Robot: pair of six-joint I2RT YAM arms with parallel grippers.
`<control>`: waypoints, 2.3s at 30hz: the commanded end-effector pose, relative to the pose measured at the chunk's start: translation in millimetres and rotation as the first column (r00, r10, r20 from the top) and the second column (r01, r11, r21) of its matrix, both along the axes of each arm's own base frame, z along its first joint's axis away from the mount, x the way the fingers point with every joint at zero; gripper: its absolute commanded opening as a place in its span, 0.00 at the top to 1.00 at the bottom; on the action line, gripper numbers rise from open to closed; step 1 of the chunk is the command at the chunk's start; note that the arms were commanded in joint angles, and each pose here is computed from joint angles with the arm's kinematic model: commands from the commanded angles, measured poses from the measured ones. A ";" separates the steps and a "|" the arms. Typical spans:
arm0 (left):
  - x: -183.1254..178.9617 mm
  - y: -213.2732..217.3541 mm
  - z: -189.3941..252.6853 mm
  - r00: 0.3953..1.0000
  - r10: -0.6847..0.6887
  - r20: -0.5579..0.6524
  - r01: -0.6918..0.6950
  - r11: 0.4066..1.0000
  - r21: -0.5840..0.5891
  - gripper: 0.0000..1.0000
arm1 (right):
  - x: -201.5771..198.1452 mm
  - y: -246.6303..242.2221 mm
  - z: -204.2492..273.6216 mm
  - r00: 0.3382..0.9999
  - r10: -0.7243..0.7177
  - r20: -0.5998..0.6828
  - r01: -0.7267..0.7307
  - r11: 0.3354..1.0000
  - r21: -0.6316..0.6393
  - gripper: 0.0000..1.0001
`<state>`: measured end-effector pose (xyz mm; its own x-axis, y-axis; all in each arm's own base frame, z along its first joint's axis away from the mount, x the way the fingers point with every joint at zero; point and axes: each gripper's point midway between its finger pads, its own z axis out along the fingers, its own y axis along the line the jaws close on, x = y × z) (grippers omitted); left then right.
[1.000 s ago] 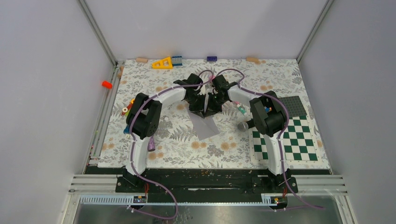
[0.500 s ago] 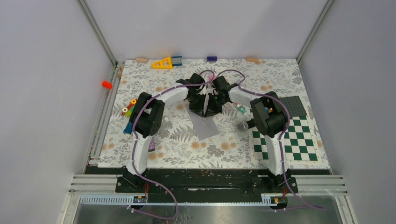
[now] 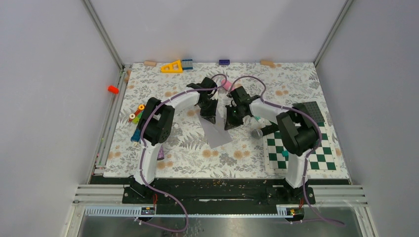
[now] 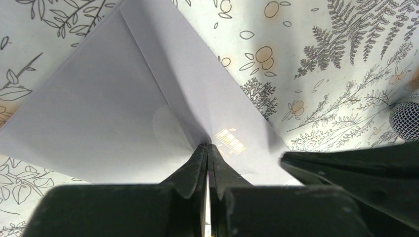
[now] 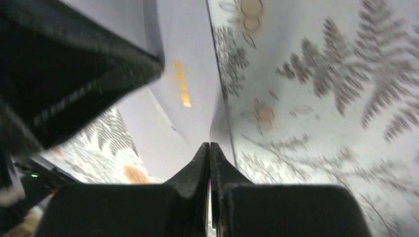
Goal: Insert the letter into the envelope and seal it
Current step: Seal the envelope flap on the envelope.
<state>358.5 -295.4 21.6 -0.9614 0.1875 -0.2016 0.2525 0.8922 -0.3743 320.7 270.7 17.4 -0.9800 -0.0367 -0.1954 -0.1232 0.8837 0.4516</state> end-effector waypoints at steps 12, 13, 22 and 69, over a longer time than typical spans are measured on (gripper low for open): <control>-0.4 3.7 -19.9 0.999 -0.028 -0.022 0.029 0.999 0.041 1.00 | 5.0 -14.1 102.9 0.502 0.552 0.665 -0.501 0.813 -0.296 1.00; -0.9 3.6 -20.0 0.999 -0.032 -0.024 0.033 0.999 0.040 1.00 | 1.4 -12.8 105.3 0.446 0.601 0.663 -0.541 0.771 -0.335 1.00; -3.4 1.1 -21.2 0.997 -0.061 -0.040 0.062 0.998 0.027 1.00 | 7.5 -13.3 88.9 -0.124 0.879 0.460 -0.663 0.272 -0.698 1.00; -14.8 5.9 -21.5 0.989 -0.138 -0.053 0.141 0.989 0.053 1.00 | 19.4 52.9 -7.0 -0.597 0.795 0.102 -0.603 -0.361 -0.712 1.00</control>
<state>355.7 -297.5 20.8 -0.9380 0.2885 -0.1923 0.3427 0.8552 -0.3889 341.1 312.6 15.8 0.6713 -0.7089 -0.2166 -0.7328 -0.5908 -0.3376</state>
